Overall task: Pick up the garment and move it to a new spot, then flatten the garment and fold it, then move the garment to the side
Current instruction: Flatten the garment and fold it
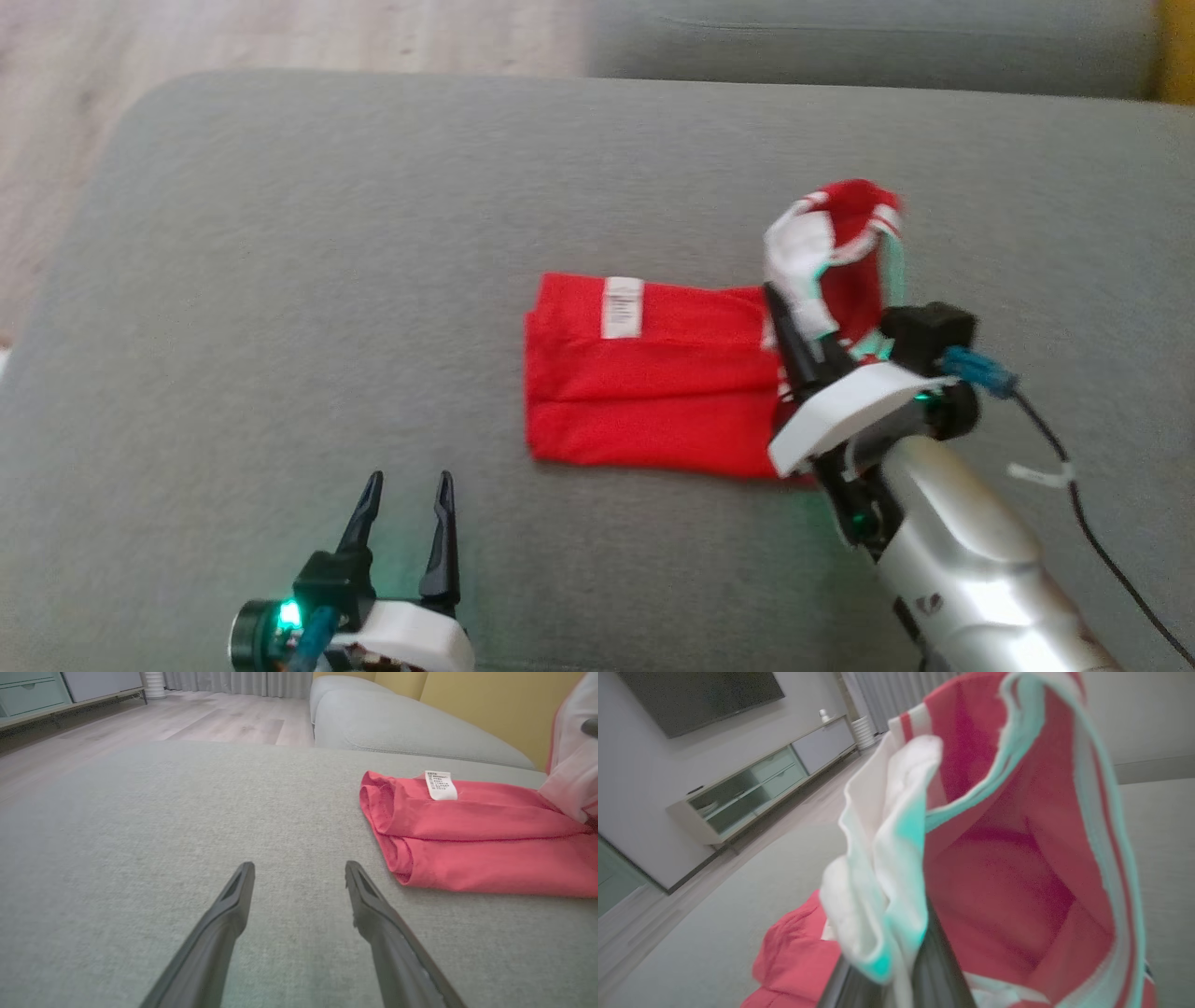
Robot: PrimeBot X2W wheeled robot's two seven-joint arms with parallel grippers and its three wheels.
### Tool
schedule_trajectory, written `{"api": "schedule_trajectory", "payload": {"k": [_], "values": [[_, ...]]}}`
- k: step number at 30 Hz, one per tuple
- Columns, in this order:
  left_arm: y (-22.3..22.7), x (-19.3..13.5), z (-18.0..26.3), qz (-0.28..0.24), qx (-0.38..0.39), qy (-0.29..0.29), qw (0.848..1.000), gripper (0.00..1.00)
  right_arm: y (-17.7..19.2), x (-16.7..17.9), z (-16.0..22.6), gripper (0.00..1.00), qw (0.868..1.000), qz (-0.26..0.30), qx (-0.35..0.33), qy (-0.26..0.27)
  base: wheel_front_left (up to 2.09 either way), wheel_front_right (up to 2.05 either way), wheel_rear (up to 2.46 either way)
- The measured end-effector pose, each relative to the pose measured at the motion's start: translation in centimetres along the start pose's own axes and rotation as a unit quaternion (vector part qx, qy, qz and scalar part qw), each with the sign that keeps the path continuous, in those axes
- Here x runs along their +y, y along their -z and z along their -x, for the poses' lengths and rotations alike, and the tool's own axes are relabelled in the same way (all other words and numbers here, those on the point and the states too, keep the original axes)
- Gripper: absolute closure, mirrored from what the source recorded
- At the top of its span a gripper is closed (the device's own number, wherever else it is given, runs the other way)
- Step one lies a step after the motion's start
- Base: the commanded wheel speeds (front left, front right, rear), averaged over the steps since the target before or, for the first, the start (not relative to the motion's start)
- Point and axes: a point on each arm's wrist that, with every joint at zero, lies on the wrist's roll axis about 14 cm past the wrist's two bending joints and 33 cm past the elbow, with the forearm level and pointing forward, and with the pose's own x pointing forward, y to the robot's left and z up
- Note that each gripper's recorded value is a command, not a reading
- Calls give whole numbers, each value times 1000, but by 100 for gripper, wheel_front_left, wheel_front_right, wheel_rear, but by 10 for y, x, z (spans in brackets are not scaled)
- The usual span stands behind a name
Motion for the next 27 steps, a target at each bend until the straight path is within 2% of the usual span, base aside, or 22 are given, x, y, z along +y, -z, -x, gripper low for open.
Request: {"api": "schedule_trajectory", "payload": {"k": [3,6,7,8,9,13,16,21,24,27], "values": [[4,19,12,5,4,-32,999,0,20,42,-13,100,997,4,40,-64,0,0,0],[6,29,18,8,5,-50,999,0,29,62,-19,100,994,2,55,-92,0,0,0],[7,33,21,9,6,-57,998,0,31,70,-22,89,993,2,60,-105,0,0,0],[8,37,24,11,7,-64,998,0,32,79,-26,55,991,3,62,-117,0,0,0],[9,41,26,12,8,-71,997,0,31,87,-30,0,990,3,64,-129,0,0,0],[12,51,33,19,11,-91,996,0,26,112,-41,0,985,-11,55,-165,0,0,0],[10,50,30,18,9,-88,996,0,24,104,-43,0,987,-7,48,-153,0,0,0],[-3,41,16,14,-8,-70,997,0,16,51,-38,0,996,5,32,-78,0,0,0],[-12,32,4,7,-20,-53,998,0,-13,9,-33,0,1000,14,-13,-18,0,0,0],[-26,24,-10,-4,-37,-37,999,0,-37,-31,-17,0,997,35,-53,38,0,0,0]]}}
